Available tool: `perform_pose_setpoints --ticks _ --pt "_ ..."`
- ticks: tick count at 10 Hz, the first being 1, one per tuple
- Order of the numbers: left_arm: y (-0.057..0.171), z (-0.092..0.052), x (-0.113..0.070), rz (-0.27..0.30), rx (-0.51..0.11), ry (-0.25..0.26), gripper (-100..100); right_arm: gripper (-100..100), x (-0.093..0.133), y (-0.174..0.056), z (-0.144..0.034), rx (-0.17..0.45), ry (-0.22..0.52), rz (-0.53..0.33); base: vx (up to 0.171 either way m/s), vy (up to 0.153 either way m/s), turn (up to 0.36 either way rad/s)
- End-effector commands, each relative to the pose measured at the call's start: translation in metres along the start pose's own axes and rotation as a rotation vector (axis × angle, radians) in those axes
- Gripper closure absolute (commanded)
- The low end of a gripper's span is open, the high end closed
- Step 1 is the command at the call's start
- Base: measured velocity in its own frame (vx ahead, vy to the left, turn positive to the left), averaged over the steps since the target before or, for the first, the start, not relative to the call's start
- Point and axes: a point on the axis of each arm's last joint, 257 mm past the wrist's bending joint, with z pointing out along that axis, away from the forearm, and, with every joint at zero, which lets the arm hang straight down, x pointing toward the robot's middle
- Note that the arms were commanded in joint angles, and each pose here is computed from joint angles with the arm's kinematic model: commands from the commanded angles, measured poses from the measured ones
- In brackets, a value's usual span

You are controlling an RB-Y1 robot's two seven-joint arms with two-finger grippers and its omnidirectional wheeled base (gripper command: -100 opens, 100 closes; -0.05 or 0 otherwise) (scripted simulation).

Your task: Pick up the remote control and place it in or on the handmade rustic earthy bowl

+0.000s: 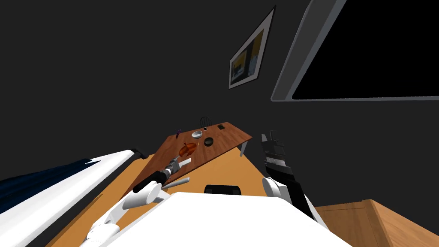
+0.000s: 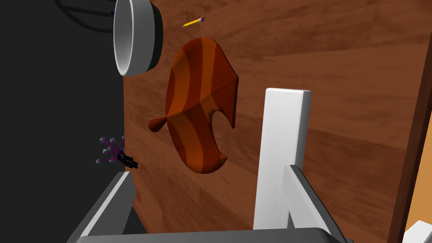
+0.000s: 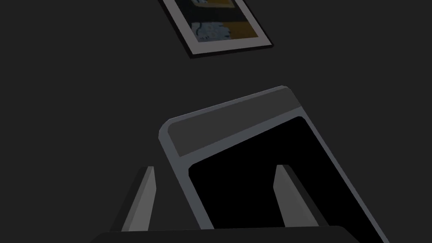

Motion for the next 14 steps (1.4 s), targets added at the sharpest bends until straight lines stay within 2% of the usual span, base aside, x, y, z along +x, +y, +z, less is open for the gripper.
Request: perform_pose_setpoints --ticks 1,2,3,4,5,6,7,8,9,10,11,12,14 --pt "0.016 -0.001 -0.025 -0.046 -0.072 -0.042 -100 0 0.000 0.000 0.000 0.000 0.000 0.000 -0.024 0.045 -0.293" --pt "0.017 -0.001 -0.024 -0.051 -0.077 -0.042 -100 0 0.000 0.000 0.000 0.000 0.000 0.000 -0.018 0.042 -0.146" --pt "0.030 -0.003 -0.045 -0.090 -0.135 -0.080 -100 0 0.000 0.000 0.000 0.000 0.000 0.000 -0.016 0.037 -0.306" --pt "0.030 -0.003 -0.045 -0.096 -0.137 -0.080 -100 0 0.000 0.000 0.000 0.000 0.000 0.000 -0.018 0.039 -0.135" --pt "0.042 -0.006 -0.062 -0.136 -0.193 -0.116 -100 0 0.000 0.000 0.000 0.000 0.000 0.000 -0.023 0.037 -0.242" --pt "0.043 -0.007 -0.064 -0.143 -0.195 -0.119 -100 0 0.000 0.000 0.000 0.000 0.000 0.000 -0.019 0.041 -0.156" --pt "0.052 -0.010 -0.078 -0.180 -0.246 -0.151 -100 0 0.000 0.000 0.000 0.000 0.000 0.000 -0.022 0.043 -0.332" --pt "0.055 -0.011 -0.082 -0.191 -0.251 -0.159 -100 0 0.000 0.000 0.000 0.000 0.000 0.000 -0.018 0.045 -0.140" --pt "0.066 -0.017 -0.100 -0.240 -0.301 -0.199 -100 0 0.000 0.000 0.000 0.000 0.000 0.000 -0.018 0.037 -0.226" --pt "0.066 -0.017 -0.100 -0.240 -0.304 -0.200 -100 0 0.000 0.000 0.000 0.000 0.000 0.000 -0.021 0.034 -0.149" --pt "0.076 -0.024 -0.116 -0.290 -0.347 -0.240 -100 0 0.000 0.000 0.000 0.000 0.000 0.000 -0.023 0.038 -0.315" --pt "0.077 -0.025 -0.116 -0.291 -0.355 -0.242 -100 0 0.000 0.000 0.000 0.000 0.000 0.000 -0.021 0.038 -0.161" --pt "0.091 -0.038 -0.142 -0.378 -0.426 -0.314 -100 0 0.000 0.000 0.000 0.000 0.000 0.000 -0.032 0.042 -0.332"
